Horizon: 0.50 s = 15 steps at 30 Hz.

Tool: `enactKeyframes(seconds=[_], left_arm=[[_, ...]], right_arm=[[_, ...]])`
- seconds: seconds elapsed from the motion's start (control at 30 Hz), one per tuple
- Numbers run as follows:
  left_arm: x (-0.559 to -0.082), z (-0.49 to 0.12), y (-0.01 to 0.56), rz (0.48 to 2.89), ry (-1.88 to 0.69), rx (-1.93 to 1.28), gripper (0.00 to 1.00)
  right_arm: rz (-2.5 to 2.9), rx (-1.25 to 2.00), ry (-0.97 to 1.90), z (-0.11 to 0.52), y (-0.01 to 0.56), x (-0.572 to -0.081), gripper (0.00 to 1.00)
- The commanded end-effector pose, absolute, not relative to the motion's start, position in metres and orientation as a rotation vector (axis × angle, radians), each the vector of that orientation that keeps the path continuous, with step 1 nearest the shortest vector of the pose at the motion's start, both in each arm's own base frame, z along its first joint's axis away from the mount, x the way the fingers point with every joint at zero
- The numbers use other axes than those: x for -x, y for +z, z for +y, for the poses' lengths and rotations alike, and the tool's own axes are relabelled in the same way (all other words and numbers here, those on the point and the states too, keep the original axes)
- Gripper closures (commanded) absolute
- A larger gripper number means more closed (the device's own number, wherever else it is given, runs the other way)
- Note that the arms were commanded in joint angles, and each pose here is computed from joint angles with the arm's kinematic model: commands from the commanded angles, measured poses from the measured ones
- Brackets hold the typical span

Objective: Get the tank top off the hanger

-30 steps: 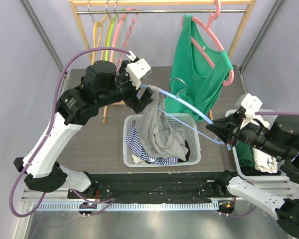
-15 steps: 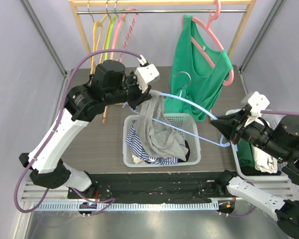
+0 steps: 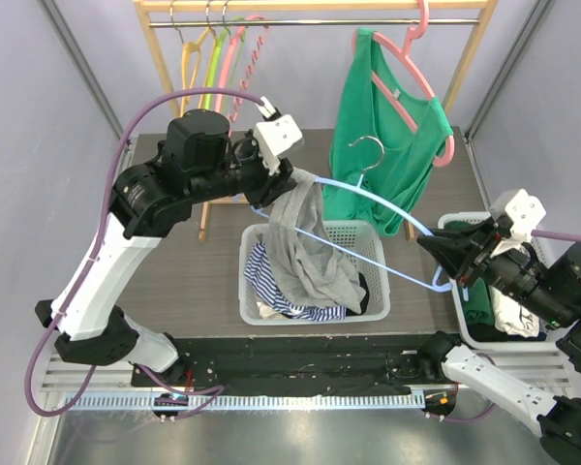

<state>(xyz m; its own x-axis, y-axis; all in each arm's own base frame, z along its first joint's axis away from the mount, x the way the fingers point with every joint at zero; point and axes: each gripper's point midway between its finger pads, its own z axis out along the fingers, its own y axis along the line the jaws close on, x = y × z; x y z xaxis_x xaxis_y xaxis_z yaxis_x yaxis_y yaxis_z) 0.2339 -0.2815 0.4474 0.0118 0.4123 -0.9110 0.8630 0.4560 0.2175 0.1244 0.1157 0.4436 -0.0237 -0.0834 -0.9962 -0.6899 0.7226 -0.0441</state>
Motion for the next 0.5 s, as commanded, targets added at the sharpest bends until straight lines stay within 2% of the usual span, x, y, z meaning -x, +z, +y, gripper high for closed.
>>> enactKeyframes(seconds=[0.0,0.07,0.1,0.13,0.23,0.3,0.4,0.47], left_arm=[[-0.243,-0.285,0.495,1.500,-0.577,-0.968,0.53],[-0.243,-0.287,0.489,1.517,-0.582,-0.978,0.43],[-0.243,-0.289,0.487,1.519,-0.586,-0.981,0.30],[-0.245,-0.288,0.487,1.522,-0.579,-0.973,0.25],[-0.247,-0.286,0.495,1.511,-0.567,-0.945,0.21],[-0.248,-0.284,0.497,1.512,-0.563,-0.931,0.13],[-0.247,-0.282,0.495,1.518,-0.560,-0.929,0.12],[-0.244,-0.284,0.489,1.534,-0.584,-0.941,0.15]], right_arm=[[1.534,0.675,0.576,0.116,0.440,-0.115,0.99],[1.521,0.676,0.575,0.116,0.442,-0.115,0.99],[1.522,0.677,0.576,0.118,0.440,-0.117,0.99],[1.522,0.680,0.571,0.118,0.439,-0.118,0.99],[1.526,0.667,0.535,0.117,0.436,-0.126,0.99],[1.511,0.632,0.491,0.112,0.440,-0.134,0.99],[1.469,0.585,0.417,0.101,0.451,-0.142,0.99],[1.434,0.579,0.373,0.096,0.459,-0.146,0.99]])
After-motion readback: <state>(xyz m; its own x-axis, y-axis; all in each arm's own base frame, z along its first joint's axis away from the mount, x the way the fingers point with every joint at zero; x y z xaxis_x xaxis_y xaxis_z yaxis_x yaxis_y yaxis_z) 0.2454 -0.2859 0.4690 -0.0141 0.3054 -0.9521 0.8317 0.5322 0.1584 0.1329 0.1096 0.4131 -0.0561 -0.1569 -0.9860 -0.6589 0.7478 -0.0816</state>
